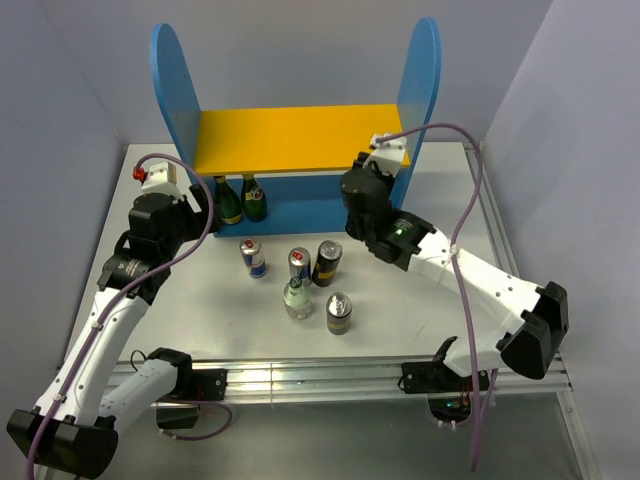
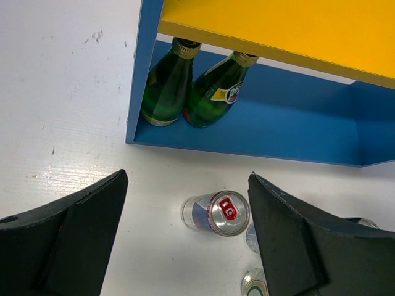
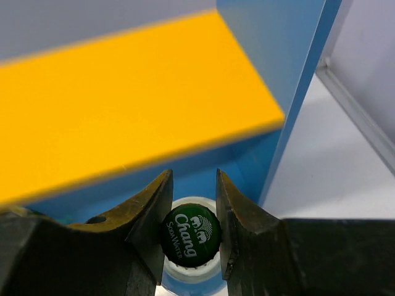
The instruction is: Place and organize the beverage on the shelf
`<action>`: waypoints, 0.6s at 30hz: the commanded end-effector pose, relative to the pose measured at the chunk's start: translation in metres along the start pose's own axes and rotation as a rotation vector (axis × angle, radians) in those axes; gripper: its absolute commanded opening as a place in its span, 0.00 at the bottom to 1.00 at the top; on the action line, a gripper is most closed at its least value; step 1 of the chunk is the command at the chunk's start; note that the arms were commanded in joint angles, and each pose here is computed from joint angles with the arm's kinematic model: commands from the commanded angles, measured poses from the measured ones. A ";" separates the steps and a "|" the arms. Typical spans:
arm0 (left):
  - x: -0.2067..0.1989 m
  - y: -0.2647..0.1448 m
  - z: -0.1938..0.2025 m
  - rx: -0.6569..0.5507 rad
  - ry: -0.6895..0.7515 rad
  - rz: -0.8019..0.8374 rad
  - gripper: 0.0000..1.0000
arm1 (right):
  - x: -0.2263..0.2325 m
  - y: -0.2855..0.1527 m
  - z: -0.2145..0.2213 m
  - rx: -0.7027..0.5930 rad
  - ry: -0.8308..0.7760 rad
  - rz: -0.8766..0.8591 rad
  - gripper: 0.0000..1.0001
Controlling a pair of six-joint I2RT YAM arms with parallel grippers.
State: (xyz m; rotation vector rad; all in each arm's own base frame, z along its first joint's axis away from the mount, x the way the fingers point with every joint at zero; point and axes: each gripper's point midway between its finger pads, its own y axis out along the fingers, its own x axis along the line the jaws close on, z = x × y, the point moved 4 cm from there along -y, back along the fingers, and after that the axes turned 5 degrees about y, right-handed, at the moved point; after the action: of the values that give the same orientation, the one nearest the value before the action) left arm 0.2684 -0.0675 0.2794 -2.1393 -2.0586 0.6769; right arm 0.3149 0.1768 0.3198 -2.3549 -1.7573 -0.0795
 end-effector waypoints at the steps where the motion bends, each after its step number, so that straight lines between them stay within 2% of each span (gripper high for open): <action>1: -0.001 -0.005 -0.007 -0.029 0.019 0.004 0.85 | -0.007 -0.017 -0.098 -0.152 0.174 -0.004 0.00; 5: 0.000 -0.005 -0.009 -0.034 0.017 0.002 0.85 | -0.003 -0.025 -0.146 -0.201 0.192 -0.040 0.00; 13: 0.001 -0.005 -0.007 -0.030 0.019 -0.004 0.85 | 0.005 -0.024 -0.211 -0.310 0.194 -0.048 0.00; 18: 0.001 -0.005 -0.008 -0.034 0.019 -0.006 0.85 | 0.017 -0.003 -0.222 -0.328 0.154 -0.042 0.00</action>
State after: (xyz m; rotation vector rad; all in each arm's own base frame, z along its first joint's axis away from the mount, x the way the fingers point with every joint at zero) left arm 0.2685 -0.0668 0.2792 -2.1351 -2.0591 0.6680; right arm 0.3297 0.1612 0.4982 -2.4602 -1.8304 -0.3820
